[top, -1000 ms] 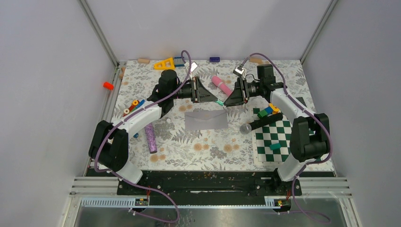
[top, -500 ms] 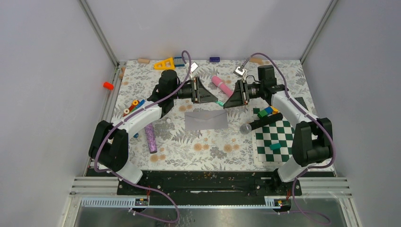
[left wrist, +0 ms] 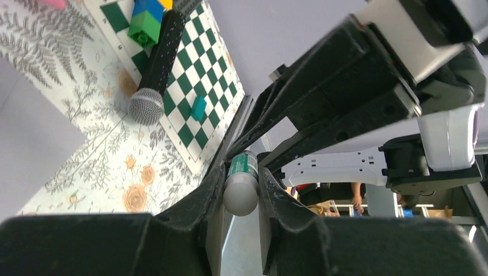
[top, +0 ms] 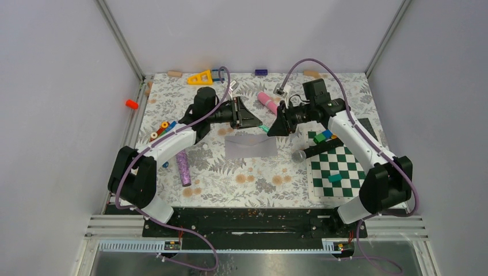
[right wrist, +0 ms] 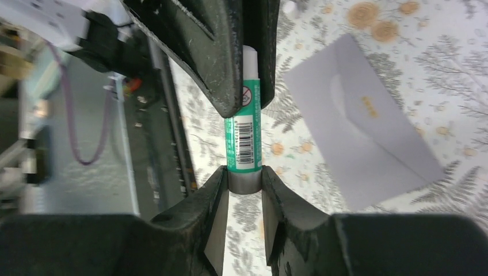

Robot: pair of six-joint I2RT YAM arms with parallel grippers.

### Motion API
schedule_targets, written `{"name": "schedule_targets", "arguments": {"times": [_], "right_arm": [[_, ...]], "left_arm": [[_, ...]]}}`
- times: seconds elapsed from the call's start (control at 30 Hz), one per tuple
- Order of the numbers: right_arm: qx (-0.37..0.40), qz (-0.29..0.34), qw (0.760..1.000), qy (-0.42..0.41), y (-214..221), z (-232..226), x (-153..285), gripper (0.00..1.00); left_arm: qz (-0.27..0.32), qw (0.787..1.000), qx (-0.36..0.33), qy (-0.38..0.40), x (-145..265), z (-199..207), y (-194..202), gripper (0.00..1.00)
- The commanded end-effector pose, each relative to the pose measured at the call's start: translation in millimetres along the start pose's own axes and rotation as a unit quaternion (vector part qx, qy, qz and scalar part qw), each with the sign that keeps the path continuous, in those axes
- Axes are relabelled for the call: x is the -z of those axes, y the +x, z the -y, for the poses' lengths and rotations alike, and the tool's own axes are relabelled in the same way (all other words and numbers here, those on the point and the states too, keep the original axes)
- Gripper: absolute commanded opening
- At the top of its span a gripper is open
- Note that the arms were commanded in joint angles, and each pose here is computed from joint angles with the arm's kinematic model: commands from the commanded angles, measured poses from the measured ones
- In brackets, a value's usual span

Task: Place the letter into the envelope and seal it
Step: Screw the solid glue.

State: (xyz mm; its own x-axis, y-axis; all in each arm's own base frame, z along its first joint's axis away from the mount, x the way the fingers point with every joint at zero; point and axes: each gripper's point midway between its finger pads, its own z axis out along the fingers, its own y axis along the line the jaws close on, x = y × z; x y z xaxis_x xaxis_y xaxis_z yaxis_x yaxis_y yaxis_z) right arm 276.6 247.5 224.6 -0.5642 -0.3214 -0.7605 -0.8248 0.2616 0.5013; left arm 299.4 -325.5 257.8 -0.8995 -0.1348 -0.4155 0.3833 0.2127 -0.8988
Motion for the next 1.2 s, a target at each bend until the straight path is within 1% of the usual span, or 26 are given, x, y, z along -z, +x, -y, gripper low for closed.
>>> {"name": "schedule_targets", "arguments": {"times": [0.0,0.03,0.07,0.1,0.17,0.23,0.3,0.37,0.43,0.5,0.57,0.63,0.67,0.73,0.77,0.83,0.93,1.03,1.17], "right_arm": [[0.08,-0.049,0.985,0.144,22.2,26.0,14.0,0.21],[0.101,-0.046,0.978,0.177,17.4,31.1,19.2,0.21],[0.114,-0.045,0.974,0.191,15.3,32.9,19.7,0.21],[0.133,-0.045,0.963,0.229,11.1,37.8,25.9,0.22],[0.168,-0.043,0.948,0.268,4.8,38.2,31.4,0.25],[0.198,-0.042,0.927,0.315,-1.7,40.4,37.2,0.26],[0.231,-0.047,0.912,0.336,-3.6,36.3,36.9,0.27],[0.256,-0.054,0.89,0.373,-3.3,37.7,37.0,0.31],[0.28,-0.061,0.865,0.413,-4.6,40.2,38.3,0.38],[0.299,-0.066,0.84,0.449,-7.1,42.0,40.8,0.51],[0.306,-0.07,0.83,0.46,-8.5,39.6,40.5,0.66],[0.294,-0.073,0.84,0.45,-8.6,33.3,40.0,0.77],[0.286,-0.089,0.855,0.424,-1.0,25.4,37.5,0.82],[0.274,-0.097,0.89,0.352,6.5,2.7,28.4,0.9],[0.268,-0.101,0.905,0.314,8.3,-9.4,25.1,0.9],[0.218,-0.095,0.94,0.246,9.9,-31.8,21.8,0.92],[0.158,-0.078,0.972,0.157,1.6,-58.3,24.3,0.9],[0.109,-0.064,0.986,0.106,-3.6,-68.4,30.3,0.89],[0.07,-0.074,0.993,0.061,-1.2,-77.8,30.8,0.86]], "left_arm": [[0.068,0.997,-0.019,-0.025,9.3,0.0,-29.4,0.0],[0.07,0.997,-0.017,-0.029,9.7,-1.9,-30.2,0.0],[0.071,0.997,-0.015,-0.032,10.1,-3.7,-30.2,0.0],[0.073,0.997,-0.013,-0.036,10.6,-6.1,-30.7,0.0],[0.076,0.996,-0.009,-0.041,10.9,-9.0,-31.2,0.0],[0.078,0.996,-0.004,-0.046,11.4,-12.9,-30.8,0.0],[0.082,0.995,0.0,-0.051,12.2,-15.7,-31.2,0.0],[0.085,0.995,0.004,-0.054,12.9,-18.5,-31.4,0.0],[0.086,0.995,0.007,-0.056,13.6,-19.2,-31.7,0.0],[0.088,0.994,0.008,-0.056,14.7,-19.6,-32.4,0.0],[0.09,0.994,0.007,-0.056,16.1,-19.4,-33.0,0.0],[0.092,0.994,0.004,-0.057,17.7,-19.3,-33.9,0.0],[0.094,0.994,0.0,-0.056,18.5,-18.9,-34.3,0.0],[0.09,0.995,-0.014,-0.047,19.7,-15.4,-34.2,0.0],[0.084,0.995,-0.025,-0.037,19.6,-11.3,-33.0,0.0],[0.07,0.996,-0.056,0.001,18.8,4.5,-30.1,0.0],[0.049,0.993,-0.099,0.048,19.0,28.3,-24.7,0.0],[0.026,0.988,-0.134,0.075,19.0,43.0,-15.1,0.0],[-0.009,0.978,-0.177,0.106,17.9,57.8,1.9,0.0]]}}
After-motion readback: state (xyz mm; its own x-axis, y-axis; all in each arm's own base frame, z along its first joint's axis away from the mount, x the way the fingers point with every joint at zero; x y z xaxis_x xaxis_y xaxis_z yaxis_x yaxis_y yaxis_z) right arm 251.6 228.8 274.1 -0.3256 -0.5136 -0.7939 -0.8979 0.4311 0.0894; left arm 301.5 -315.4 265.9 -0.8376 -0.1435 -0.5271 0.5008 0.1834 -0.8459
